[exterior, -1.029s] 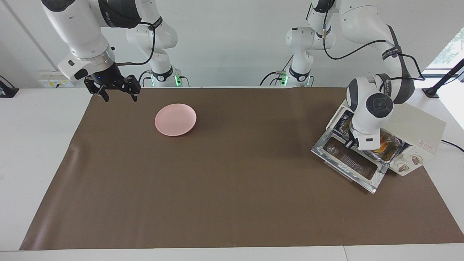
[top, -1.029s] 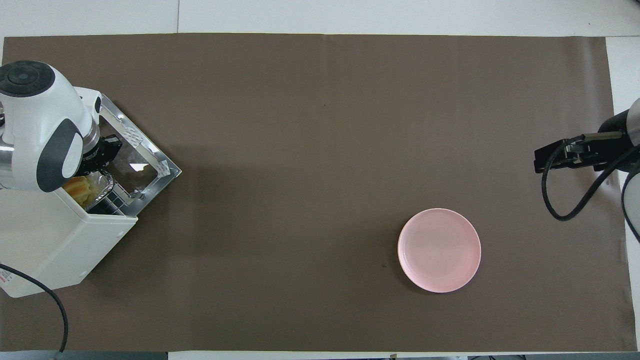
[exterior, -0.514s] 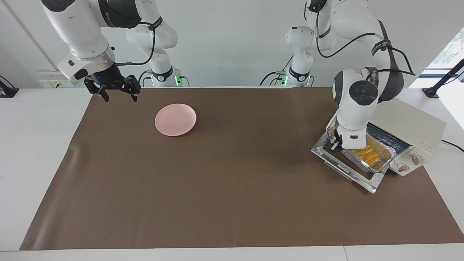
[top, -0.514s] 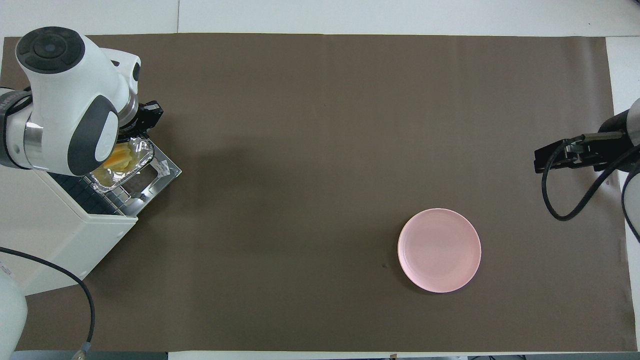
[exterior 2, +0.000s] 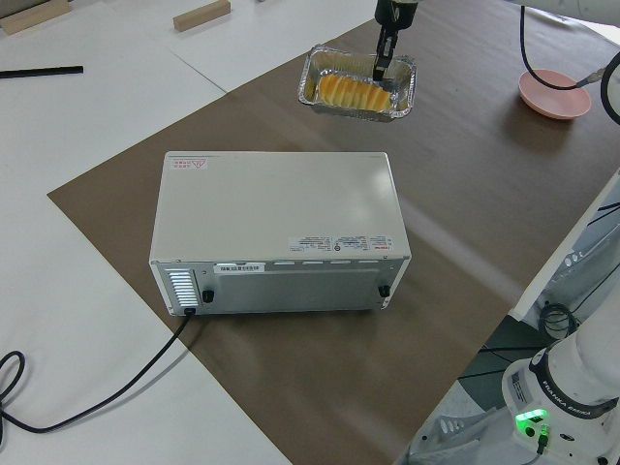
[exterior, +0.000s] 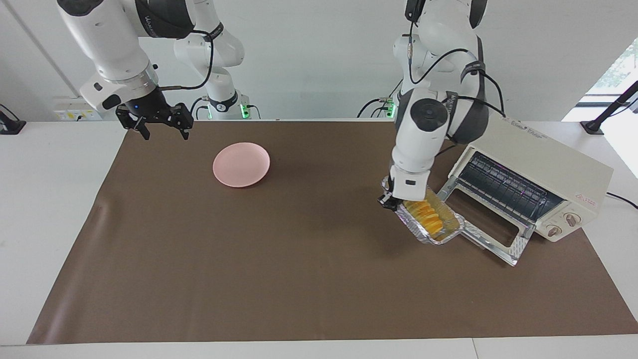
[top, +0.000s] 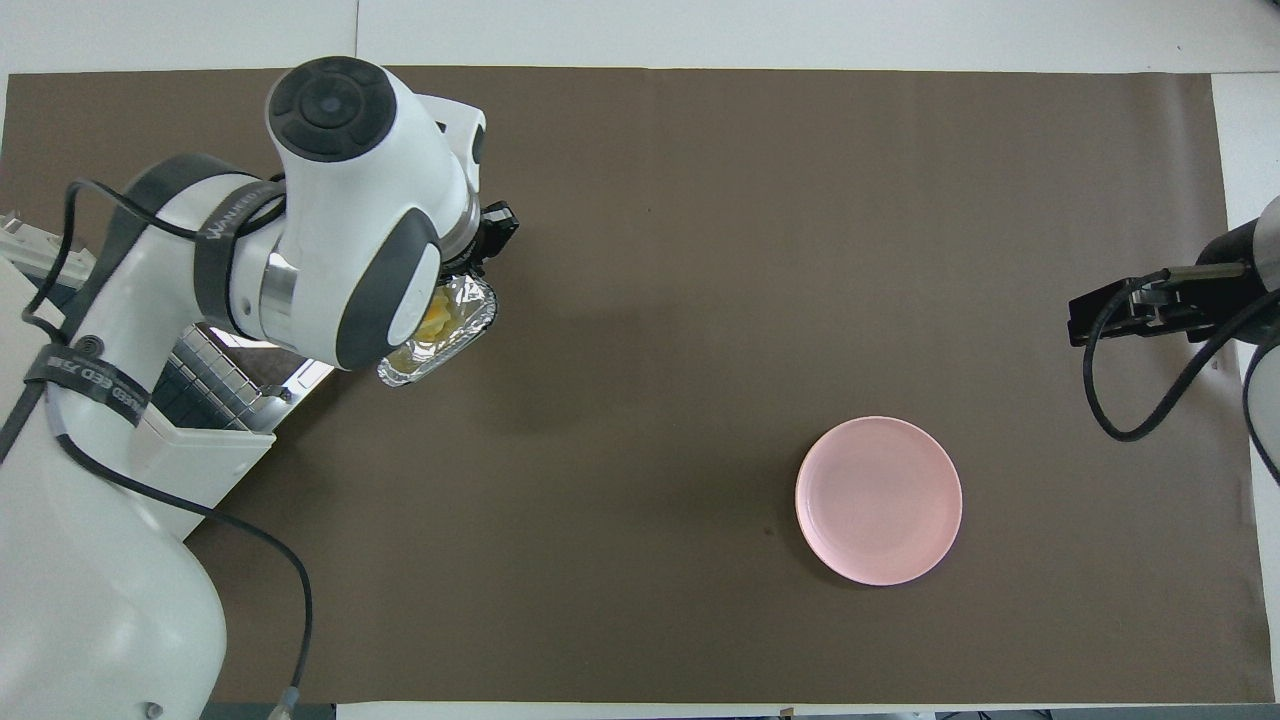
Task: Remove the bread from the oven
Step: 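Pull the foil tray out of the oven with the left gripper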
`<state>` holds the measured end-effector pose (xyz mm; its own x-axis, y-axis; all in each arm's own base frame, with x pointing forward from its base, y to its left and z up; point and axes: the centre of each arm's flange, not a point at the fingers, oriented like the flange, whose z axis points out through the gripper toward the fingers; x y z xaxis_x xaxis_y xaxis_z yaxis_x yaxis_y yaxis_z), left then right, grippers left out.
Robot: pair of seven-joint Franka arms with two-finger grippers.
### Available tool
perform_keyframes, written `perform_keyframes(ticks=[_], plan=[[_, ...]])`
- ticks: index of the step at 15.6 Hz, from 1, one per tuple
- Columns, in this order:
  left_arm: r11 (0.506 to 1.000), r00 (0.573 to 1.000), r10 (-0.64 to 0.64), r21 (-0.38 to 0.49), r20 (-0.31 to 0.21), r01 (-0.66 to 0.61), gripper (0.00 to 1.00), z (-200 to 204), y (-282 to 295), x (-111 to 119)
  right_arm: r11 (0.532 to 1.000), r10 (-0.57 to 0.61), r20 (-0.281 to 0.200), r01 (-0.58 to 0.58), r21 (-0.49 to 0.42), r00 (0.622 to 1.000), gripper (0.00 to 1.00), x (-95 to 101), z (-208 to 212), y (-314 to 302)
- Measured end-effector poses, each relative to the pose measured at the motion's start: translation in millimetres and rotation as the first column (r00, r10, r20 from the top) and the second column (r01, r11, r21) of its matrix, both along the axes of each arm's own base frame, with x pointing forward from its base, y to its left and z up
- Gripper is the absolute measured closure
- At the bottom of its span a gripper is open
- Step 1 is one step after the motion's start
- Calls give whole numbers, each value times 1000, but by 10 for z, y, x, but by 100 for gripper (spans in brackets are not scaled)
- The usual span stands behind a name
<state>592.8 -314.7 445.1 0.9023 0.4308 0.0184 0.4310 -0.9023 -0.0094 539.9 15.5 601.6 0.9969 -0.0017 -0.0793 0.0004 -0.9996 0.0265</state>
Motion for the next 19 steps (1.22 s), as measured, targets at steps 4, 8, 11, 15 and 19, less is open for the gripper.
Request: perform_keyframes(ticks=[4, 8, 11, 15, 19], plan=[[998, 998, -69, 7, -13, 70, 98, -6, -725, -466, 1000, 0, 0, 0, 0, 1000, 0, 0, 0, 0], [996, 996, -86, 7, -12, 86, 98, -2, -854, -558, 1000, 0, 0, 0, 0, 1000, 0, 0, 0, 0], [988, 988, -152, 29, -6, 152, 98, -33, -1108, -752, 1000, 0, 0, 0, 0, 1000, 0, 0, 0, 0], [960, 965, -261, 109, -2, 260, 98, -281, -1970, -1230, 1000, 0, 0, 0, 0, 1000, 0, 0, 0, 0], [949, 957, -290, 128, 7, 286, 98, -550, -2352, -1227, 1000, 0, 0, 0, 0, 1000, 0, 0, 0, 0]])
